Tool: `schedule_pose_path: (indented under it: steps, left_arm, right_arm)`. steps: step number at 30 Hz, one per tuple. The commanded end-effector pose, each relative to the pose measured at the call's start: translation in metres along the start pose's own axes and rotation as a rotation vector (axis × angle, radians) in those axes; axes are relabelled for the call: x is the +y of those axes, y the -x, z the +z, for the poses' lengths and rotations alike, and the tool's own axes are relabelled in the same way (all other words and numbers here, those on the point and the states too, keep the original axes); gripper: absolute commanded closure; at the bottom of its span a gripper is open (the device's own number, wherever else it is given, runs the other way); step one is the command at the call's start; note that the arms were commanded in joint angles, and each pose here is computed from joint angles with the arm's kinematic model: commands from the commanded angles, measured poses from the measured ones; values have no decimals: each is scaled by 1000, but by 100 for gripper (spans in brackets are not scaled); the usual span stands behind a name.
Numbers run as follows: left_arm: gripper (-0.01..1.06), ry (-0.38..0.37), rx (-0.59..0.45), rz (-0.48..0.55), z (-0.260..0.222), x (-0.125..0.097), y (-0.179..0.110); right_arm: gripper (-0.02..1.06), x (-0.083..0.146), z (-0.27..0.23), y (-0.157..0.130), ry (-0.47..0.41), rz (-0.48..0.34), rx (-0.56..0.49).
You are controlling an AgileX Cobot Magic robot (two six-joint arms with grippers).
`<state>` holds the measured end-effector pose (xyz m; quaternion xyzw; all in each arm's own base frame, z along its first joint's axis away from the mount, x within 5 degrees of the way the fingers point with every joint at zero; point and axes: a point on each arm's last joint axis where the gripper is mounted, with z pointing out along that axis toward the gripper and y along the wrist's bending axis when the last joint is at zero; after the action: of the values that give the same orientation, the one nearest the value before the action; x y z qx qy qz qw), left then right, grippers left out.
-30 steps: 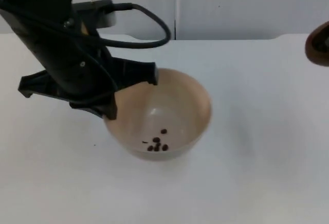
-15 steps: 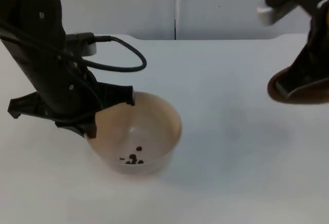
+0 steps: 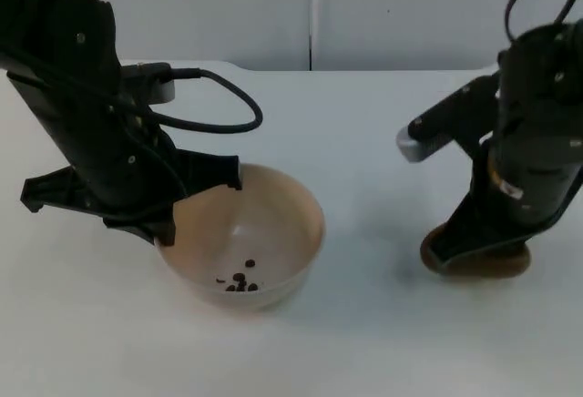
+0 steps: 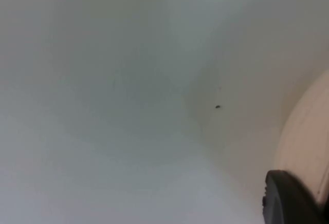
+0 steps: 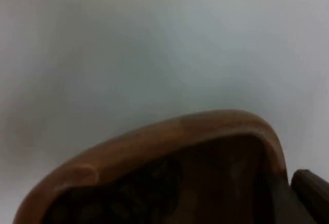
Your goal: Pick up the bowl with the left hand and pour the coffee beans from the cup into the bowl with the right hand.
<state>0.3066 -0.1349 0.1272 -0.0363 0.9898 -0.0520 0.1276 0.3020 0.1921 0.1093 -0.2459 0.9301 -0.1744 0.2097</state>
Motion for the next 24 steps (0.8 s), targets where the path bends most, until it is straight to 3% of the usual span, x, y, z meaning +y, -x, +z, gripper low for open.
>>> schedule_pose_path:
  steps: [1, 20, 24]
  left_arm:
    - [105, -4, -13, 0, -1, 0, 2]
    - [105, 13, -45, 95, 2, 1, 5]
    - [105, 17, -38, 95, 2, 2, 5]
  right_arm:
    - [105, 0, 4, 2, 1, 11, -14]
    - [105, 8, 23, -4, -13, -14, 13]
    - [100, 8, 23, -4, -16, -14, 15]
